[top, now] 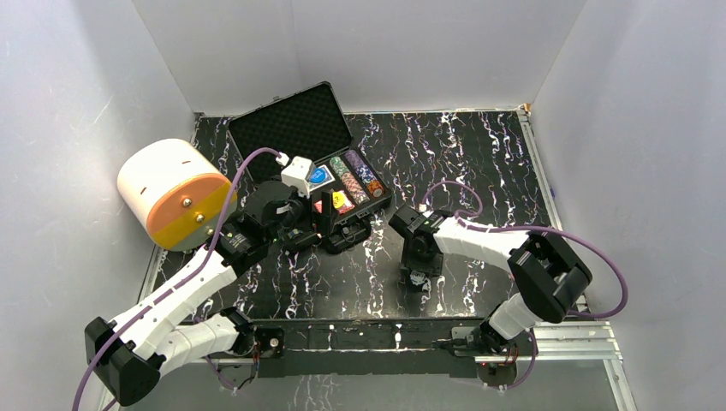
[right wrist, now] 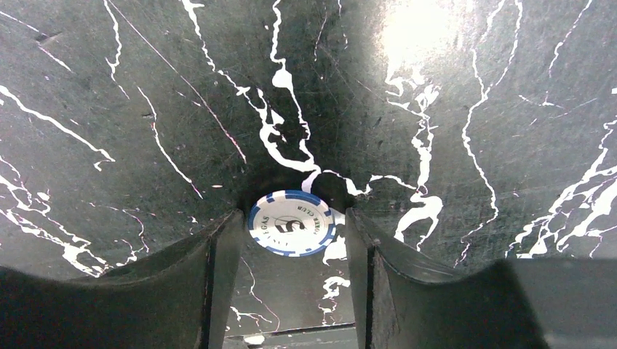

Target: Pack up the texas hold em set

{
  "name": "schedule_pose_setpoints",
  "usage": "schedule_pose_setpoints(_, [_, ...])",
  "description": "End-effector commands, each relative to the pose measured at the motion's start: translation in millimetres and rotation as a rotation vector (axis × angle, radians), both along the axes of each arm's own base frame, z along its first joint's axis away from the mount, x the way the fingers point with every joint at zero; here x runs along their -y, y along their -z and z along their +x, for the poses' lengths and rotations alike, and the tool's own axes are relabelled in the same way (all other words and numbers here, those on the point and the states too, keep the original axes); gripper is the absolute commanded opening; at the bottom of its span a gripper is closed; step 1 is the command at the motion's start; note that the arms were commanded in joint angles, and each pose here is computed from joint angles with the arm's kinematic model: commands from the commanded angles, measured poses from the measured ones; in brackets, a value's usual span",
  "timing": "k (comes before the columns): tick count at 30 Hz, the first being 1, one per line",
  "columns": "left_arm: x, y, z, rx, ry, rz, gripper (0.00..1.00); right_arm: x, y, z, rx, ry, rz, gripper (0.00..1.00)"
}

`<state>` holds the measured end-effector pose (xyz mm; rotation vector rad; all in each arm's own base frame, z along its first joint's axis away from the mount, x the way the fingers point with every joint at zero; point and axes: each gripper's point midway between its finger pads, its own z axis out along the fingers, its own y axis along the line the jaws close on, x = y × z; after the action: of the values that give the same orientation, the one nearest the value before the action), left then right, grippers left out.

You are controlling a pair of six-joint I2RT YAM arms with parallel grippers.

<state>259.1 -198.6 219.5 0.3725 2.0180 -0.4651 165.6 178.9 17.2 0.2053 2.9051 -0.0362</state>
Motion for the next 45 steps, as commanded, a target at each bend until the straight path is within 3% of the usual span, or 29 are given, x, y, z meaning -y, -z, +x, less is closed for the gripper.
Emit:
schedule_pose_setpoints(1, [-1.8, -12.3, 2.8, 0.025, -0.017, -0.013, 0.98, 19.9, 7.5, -19.3, -0.051, 0.014, -0.064, 0.62])
schedule_pose_setpoints(10, [-3.3, -12.2, 2.0, 0.023, -0.02, -0.01, 0.98, 14.0, 19.5, -32.9, -0.1, 0.009, -0.002, 0.59])
schedule_pose_setpoints(15, [-3.5, -10.7, 0.8, 0.018, -0.023, -0.017, 0.98, 12.8, 22.2, -28.4, -0.079, 0.038, 0.0, 0.45])
schedule_pose_setpoints(21, [-2.7, -4.8, -1.7, -0.013, -0.036, -0.038, 0.98, 3.3, 5.1, -7.6, 0.021, 0.085, 0.038, 0.35])
schedule_pose_setpoints(30, [23.4, 17.6, -23.0, -0.134, 0.046, -0.194, 0.98, -23.7, -56.2, 29.2, 0.211, 0.161, 0.212, 0.35])
schedule_pose_setpoints(39, [33.3, 35.5, -34.8, -0.227, 0.054, -0.281, 0.98, -37.6, -70.1, 36.4, 0.219, 0.142, 0.258, 0.37])
schedule_pose_setpoints(45, [61.7, 49.4, -51.6, -0.343, 0.14, -0.452, 0.94, -76.6, -105.8, 44.2, 0.246, 0.123, 0.478, 0.38])
